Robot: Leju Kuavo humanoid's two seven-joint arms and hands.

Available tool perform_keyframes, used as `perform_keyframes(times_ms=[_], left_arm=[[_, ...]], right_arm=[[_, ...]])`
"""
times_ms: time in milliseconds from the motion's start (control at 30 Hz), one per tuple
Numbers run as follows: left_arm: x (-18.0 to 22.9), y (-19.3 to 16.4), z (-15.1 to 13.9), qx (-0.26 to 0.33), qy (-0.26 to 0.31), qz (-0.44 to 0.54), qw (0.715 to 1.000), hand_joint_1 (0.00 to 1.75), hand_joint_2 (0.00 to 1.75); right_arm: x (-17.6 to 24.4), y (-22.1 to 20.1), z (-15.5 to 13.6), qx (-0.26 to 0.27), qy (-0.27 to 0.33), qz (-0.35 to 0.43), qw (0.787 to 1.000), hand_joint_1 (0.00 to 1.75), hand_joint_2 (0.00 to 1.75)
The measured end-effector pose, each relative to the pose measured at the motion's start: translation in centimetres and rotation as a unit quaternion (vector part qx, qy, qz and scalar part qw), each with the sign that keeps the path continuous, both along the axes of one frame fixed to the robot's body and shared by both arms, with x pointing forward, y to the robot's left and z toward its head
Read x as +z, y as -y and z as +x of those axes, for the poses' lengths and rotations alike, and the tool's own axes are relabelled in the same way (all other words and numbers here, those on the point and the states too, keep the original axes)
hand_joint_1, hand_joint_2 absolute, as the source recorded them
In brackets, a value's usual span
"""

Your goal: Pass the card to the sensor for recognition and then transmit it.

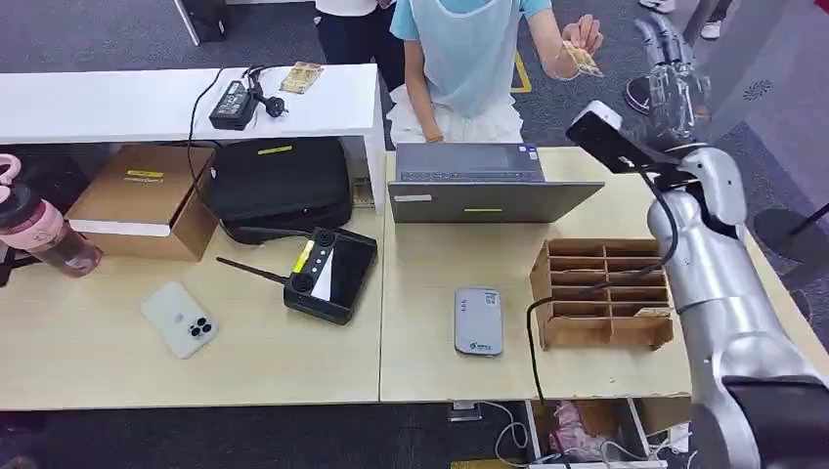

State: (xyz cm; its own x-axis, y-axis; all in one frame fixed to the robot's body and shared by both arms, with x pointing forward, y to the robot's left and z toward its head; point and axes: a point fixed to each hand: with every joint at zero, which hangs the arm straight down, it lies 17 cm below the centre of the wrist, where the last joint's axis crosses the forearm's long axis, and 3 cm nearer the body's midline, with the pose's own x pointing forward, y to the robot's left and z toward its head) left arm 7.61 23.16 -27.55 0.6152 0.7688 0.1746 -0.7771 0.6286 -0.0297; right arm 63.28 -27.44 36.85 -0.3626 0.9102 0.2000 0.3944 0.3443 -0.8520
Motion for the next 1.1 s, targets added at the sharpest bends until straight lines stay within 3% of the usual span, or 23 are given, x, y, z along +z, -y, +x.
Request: perform_keyframes(times_ms=[300, 1100], left_arm=[[0.0, -0.2, -0.1, 0.006, -0.004, 0.003, 1.000, 0.00, 1.75], [-0.1, -0.8, -0.5, 0.021, -0.021, 0.016, 0.999, 0.00, 1.75]], right_arm=[[0.8, -3.8, 2.0, 0.003, -0.020, 0.003, 1.000, 0.00, 1.75], [-0.6, -9.0, 2.9, 0.022, -0.072, 0.028, 0.997, 0.00, 1.75]])
